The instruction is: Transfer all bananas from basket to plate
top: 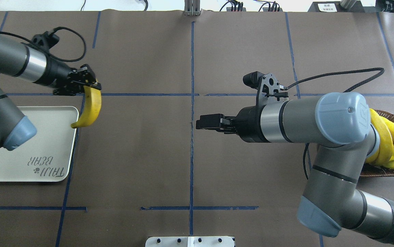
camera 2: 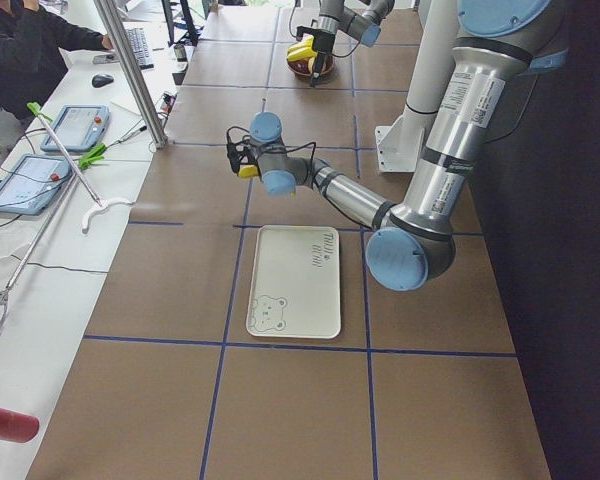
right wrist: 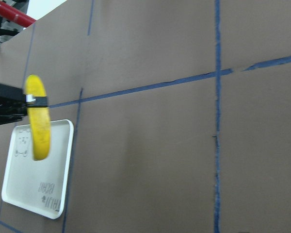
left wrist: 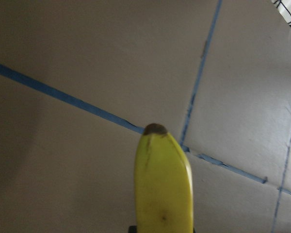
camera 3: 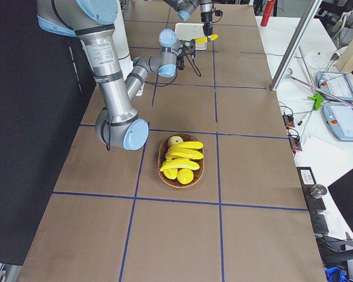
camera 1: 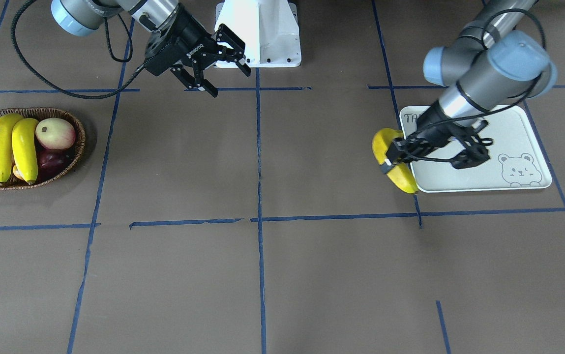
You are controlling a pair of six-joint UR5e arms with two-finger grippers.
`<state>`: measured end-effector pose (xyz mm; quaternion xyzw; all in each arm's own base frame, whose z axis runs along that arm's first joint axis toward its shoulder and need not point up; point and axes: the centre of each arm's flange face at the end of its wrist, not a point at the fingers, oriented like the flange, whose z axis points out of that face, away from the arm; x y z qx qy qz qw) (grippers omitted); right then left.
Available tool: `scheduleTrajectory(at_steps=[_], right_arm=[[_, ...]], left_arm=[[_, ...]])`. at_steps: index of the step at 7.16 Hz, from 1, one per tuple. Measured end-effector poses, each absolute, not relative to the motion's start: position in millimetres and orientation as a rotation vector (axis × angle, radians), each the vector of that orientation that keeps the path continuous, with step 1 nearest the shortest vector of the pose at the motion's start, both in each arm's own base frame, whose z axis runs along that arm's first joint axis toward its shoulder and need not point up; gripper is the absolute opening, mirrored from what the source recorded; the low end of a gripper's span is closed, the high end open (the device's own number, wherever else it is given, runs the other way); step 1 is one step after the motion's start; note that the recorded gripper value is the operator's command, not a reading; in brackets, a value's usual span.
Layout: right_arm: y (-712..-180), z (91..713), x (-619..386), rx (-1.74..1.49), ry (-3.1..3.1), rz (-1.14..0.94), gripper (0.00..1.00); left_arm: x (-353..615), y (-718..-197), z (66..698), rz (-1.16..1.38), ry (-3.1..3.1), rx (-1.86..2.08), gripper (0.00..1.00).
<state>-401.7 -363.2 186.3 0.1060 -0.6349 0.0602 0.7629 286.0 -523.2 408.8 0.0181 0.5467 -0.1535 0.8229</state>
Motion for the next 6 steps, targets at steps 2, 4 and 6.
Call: scheduleTrajectory(at_steps=[2, 4, 6], right_arm=[[-393, 222, -360, 0.193, -1.253, 0.151, 1.0], [-411, 284, -307, 0.201, -1.145, 0.089, 1.0], [-416, 324, -275, 0.216, -1.084, 0.043, 1.0]], left_arm=[[195, -499, 541, -0.256, 0.977, 0.089, 0.0], [162, -469, 618, -0.267, 0.882, 0.03, 0.0], [153, -455, 646, -0.287, 0.851, -0.009, 0.0]])
